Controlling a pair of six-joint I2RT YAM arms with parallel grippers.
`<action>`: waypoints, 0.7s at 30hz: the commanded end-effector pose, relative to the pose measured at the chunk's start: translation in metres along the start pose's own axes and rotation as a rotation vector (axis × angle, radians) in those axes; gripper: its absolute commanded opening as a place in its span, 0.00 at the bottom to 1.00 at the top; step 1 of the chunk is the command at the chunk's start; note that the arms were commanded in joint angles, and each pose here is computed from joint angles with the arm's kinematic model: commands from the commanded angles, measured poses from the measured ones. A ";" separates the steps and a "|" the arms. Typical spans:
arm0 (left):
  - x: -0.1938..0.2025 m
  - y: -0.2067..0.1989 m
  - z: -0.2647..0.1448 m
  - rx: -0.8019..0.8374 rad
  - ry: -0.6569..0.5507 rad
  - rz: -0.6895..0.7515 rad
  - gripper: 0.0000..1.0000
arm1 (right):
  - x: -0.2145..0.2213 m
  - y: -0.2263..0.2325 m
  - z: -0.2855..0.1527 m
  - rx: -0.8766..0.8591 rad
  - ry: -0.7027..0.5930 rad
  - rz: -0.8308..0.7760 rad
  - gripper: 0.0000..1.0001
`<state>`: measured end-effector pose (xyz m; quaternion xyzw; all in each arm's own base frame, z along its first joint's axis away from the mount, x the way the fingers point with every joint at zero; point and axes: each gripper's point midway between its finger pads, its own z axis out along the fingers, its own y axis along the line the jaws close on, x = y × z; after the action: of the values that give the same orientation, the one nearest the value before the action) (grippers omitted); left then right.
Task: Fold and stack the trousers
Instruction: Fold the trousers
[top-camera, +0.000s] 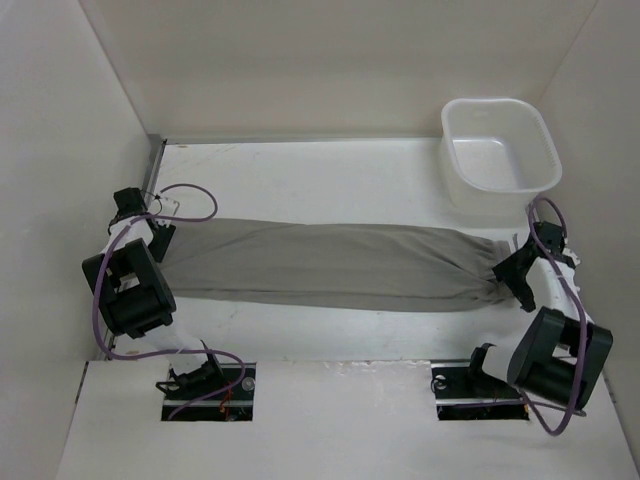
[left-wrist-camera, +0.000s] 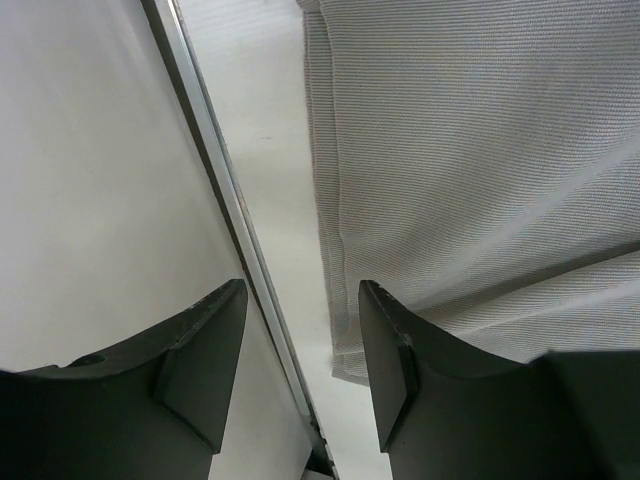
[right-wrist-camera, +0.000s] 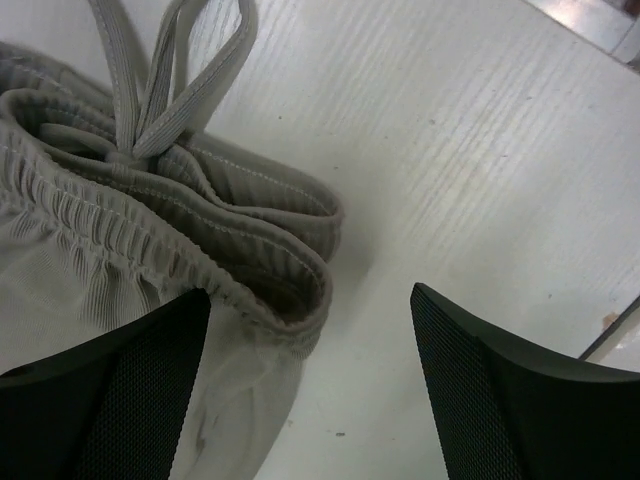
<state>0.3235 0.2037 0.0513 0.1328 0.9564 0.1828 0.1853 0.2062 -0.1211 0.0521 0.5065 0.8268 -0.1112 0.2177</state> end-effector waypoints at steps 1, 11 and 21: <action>-0.005 0.008 -0.014 -0.036 -0.030 0.007 0.48 | -0.016 0.017 0.003 -0.024 0.008 0.010 0.87; -0.001 0.024 -0.010 -0.080 0.018 0.000 0.48 | -0.010 0.024 0.027 0.036 0.107 -0.082 0.80; -0.006 0.042 -0.010 -0.116 0.034 -0.006 0.48 | -0.006 0.039 0.033 0.008 0.137 -0.140 0.08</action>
<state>0.3240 0.2260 0.0626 0.1208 0.9535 0.2207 0.1659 0.2398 -0.1188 0.0211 0.4631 0.8707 -0.0977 0.1339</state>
